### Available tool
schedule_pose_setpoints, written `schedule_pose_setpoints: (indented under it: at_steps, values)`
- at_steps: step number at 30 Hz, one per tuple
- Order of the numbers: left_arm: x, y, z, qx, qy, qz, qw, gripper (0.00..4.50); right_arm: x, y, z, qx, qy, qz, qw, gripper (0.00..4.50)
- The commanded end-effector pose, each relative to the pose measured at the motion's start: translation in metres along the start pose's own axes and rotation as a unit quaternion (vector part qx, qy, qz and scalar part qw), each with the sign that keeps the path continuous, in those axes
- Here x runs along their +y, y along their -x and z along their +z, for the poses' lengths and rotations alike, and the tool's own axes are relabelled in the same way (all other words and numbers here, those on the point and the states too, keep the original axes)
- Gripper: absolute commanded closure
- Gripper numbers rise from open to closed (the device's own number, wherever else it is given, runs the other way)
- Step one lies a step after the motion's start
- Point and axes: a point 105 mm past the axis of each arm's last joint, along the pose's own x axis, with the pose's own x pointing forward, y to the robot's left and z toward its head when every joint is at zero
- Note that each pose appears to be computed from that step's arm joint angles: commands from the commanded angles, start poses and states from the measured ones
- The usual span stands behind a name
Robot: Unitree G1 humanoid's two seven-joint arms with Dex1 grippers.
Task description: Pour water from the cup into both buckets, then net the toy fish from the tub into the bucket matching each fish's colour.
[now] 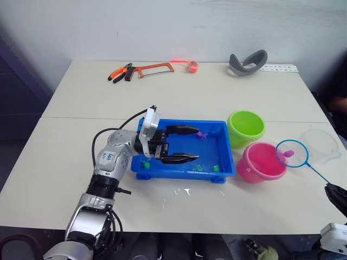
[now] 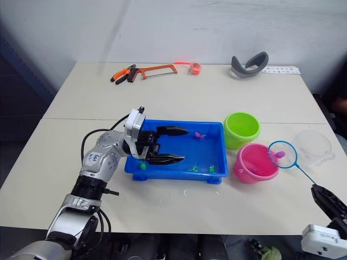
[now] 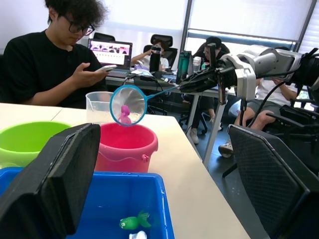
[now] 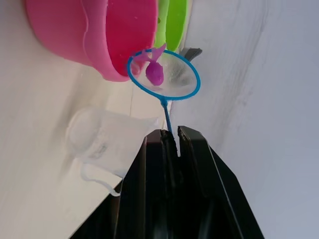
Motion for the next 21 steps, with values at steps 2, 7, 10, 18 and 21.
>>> schedule_pose_setpoints:
  at_steps: [2, 7, 10, 18, 21]
  values:
    - [0.001, -0.005, 0.008, -0.004, -0.018, -0.005, 1.000, 0.06, 0.004, -0.002, -0.012, 0.011, 0.069, 0.009, 0.998, 4.50]
    - [0.002, -0.005, 0.004, -0.007, -0.016, 0.004, 1.000, 0.06, 0.000, -0.008, -0.007, -0.029, 0.134, -0.016, 0.990, 4.50]
    - [0.003, -0.004, 0.003, -0.007, -0.015, 0.006, 1.000, 0.06, -0.006, -0.011, -0.005, -0.039, 0.145, -0.032, 0.988, 4.50]
    - [0.006, 0.006, 0.002, 0.000, -0.022, 0.014, 1.000, 0.06, -0.014, -0.018, 0.002, -0.063, 0.158, -0.045, 0.984, 4.50]
    - [0.006, 0.010, 0.001, 0.001, -0.024, 0.020, 1.000, 0.06, -0.013, -0.018, 0.002, -0.063, 0.170, -0.040, 0.983, 4.50]
